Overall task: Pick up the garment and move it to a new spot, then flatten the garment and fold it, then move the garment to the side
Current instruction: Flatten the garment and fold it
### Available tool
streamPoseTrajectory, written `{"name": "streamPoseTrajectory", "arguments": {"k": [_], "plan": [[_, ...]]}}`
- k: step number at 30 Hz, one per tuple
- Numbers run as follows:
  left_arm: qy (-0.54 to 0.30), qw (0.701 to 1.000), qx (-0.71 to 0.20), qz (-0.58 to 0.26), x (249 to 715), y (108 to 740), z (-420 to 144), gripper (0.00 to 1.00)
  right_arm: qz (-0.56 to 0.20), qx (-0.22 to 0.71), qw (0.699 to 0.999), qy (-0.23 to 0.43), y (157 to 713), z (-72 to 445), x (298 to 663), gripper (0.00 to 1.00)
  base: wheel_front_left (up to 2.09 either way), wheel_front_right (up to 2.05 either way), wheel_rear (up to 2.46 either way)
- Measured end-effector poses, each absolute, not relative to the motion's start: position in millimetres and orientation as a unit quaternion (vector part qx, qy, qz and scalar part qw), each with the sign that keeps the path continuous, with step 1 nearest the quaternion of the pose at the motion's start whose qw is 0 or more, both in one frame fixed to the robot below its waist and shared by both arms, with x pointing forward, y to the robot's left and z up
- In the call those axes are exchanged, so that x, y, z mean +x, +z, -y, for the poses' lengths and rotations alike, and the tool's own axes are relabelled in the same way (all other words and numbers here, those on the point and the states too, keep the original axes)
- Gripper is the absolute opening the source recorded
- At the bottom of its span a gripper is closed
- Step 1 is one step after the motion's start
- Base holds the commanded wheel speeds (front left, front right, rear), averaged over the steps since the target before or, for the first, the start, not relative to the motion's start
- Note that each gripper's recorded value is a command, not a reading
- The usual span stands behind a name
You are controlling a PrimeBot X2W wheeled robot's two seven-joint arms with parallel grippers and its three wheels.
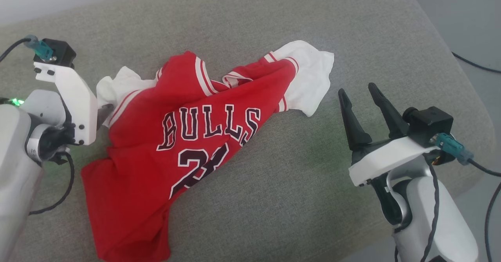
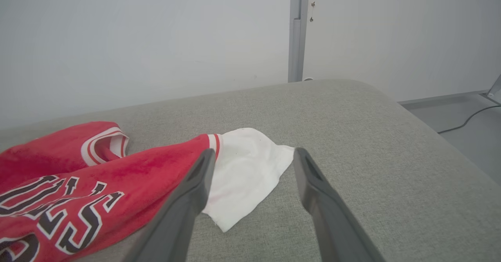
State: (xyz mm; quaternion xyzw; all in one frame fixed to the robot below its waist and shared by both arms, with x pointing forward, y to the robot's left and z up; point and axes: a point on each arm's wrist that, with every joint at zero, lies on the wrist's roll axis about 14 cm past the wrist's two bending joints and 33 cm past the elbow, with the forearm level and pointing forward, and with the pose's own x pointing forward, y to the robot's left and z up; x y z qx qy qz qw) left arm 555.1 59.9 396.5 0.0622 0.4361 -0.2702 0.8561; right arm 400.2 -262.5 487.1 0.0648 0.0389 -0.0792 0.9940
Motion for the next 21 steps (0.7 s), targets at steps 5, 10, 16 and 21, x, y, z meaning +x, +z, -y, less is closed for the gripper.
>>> {"name": "streamPoseTrajectory", "arguments": {"k": [5, 10, 16, 21], "plan": [[-0.258, 0.84, 0.061, -0.473, 552.3, 384.6, -61.4, 1.0, -0.047, 0.062, 0.994, -0.078, 481.4, 261.8, 404.2, 1.0, 0.0, 0.0, 0.0], [-0.269, 0.825, 0.057, -0.494, 545.4, 380.5, -56.7, 0.0, -0.044, 0.061, 0.995, -0.071, 481.2, 258.4, 411.4, 1.0, 0.0, 0.0, 0.0], [-0.276, 0.823, 0.038, -0.495, 541.3, 383.4, -56.1, 0.0, -0.044, 0.061, 0.995, -0.066, 479.4, 254.9, 417.1, 1.0, 0.0, 0.0, 0.0], [-0.254, 0.841, 0.033, -0.477, 542.4, 394.2, -77.0, 0.0, -0.039, 0.06, 0.996, -0.057, 481.4, 248.9, 424.5, 1.0, 0.0, 0.0, 0.0]]}}
